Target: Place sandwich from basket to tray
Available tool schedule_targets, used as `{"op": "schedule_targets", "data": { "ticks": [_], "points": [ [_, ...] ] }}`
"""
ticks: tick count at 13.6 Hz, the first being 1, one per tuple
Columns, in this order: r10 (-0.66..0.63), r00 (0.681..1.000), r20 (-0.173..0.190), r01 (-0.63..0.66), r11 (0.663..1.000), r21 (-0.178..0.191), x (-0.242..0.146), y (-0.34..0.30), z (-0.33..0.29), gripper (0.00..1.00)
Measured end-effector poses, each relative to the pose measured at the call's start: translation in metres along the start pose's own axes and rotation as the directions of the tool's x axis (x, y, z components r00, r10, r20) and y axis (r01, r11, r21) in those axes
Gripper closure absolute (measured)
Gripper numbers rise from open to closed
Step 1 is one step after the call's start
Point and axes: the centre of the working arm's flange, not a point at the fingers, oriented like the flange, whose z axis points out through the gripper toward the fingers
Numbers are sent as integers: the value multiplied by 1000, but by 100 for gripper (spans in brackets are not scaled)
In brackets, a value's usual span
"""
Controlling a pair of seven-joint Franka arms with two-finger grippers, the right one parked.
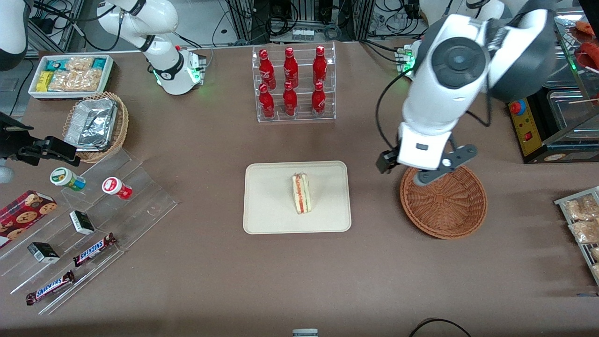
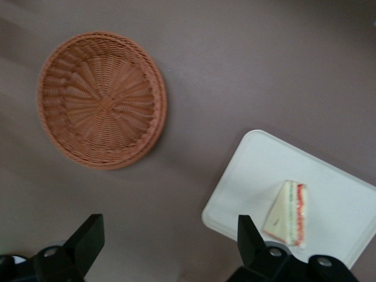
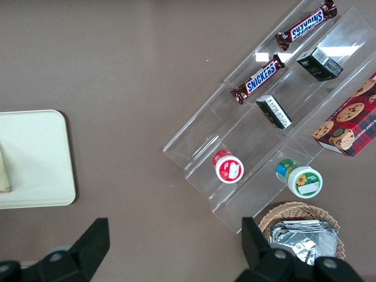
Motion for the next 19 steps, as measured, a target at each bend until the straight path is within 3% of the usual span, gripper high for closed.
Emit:
{"op": "schedule_targets", "data": {
  "ticks": [5, 10, 12, 19],
  "points": [
    [131, 990, 46, -132, 991, 5, 53, -111, -38, 0],
    [312, 939, 143, -302, 949, -90, 80, -230, -63, 0],
    [354, 923, 149, -341, 934, -104, 80, -255, -64, 0],
    [362, 918, 161, -348, 931, -110, 42, -289, -57, 0]
  ]
}}
